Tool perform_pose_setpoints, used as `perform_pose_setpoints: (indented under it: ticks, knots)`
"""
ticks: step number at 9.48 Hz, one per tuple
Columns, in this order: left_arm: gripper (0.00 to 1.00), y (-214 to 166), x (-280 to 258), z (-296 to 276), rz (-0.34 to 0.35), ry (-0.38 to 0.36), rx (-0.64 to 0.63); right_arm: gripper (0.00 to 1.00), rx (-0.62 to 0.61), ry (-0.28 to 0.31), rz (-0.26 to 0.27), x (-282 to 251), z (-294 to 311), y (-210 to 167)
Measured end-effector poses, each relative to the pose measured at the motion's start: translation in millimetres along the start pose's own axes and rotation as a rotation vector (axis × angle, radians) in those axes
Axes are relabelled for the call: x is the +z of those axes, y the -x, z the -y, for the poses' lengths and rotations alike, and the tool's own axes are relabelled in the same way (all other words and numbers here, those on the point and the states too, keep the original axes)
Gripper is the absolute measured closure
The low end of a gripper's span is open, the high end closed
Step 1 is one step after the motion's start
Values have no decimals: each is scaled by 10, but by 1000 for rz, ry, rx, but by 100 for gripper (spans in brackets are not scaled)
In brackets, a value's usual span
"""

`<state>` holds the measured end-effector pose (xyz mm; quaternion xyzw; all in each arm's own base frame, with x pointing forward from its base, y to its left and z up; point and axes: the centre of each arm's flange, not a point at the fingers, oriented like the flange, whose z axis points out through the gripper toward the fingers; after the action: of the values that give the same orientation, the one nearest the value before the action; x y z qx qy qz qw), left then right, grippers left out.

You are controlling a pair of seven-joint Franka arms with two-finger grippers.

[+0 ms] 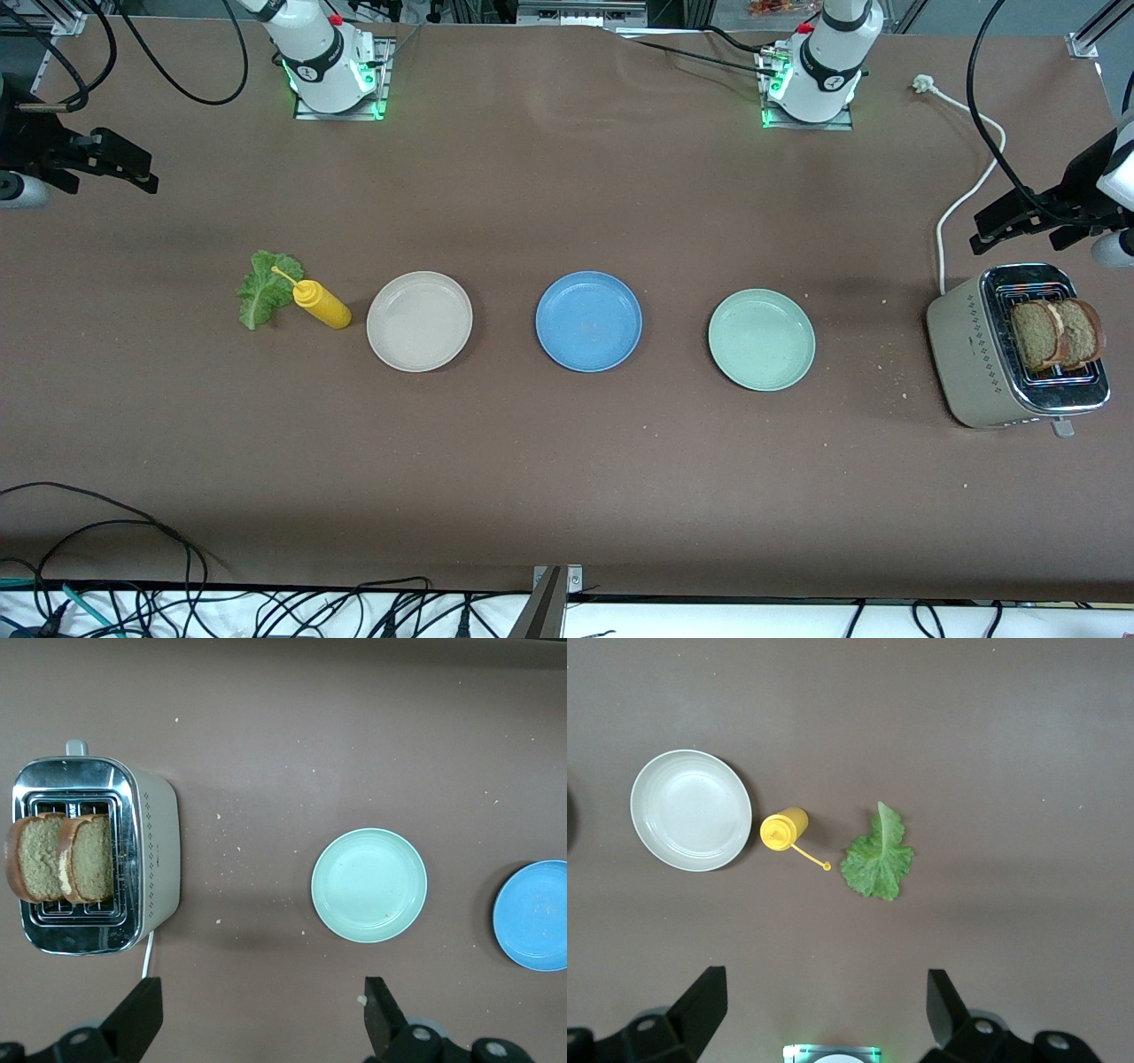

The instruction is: Make sandwich in blue plate with both arms

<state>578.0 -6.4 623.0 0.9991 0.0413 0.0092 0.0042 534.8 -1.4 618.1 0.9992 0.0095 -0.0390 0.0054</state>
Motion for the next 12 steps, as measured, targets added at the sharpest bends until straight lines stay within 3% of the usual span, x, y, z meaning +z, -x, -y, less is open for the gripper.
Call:
perform_pose_setpoints:
  ticks: [12]
  knots:
    - [0, 4, 38, 0, 15, -1, 1, 0, 12, 0, -29, -54, -17, -58]
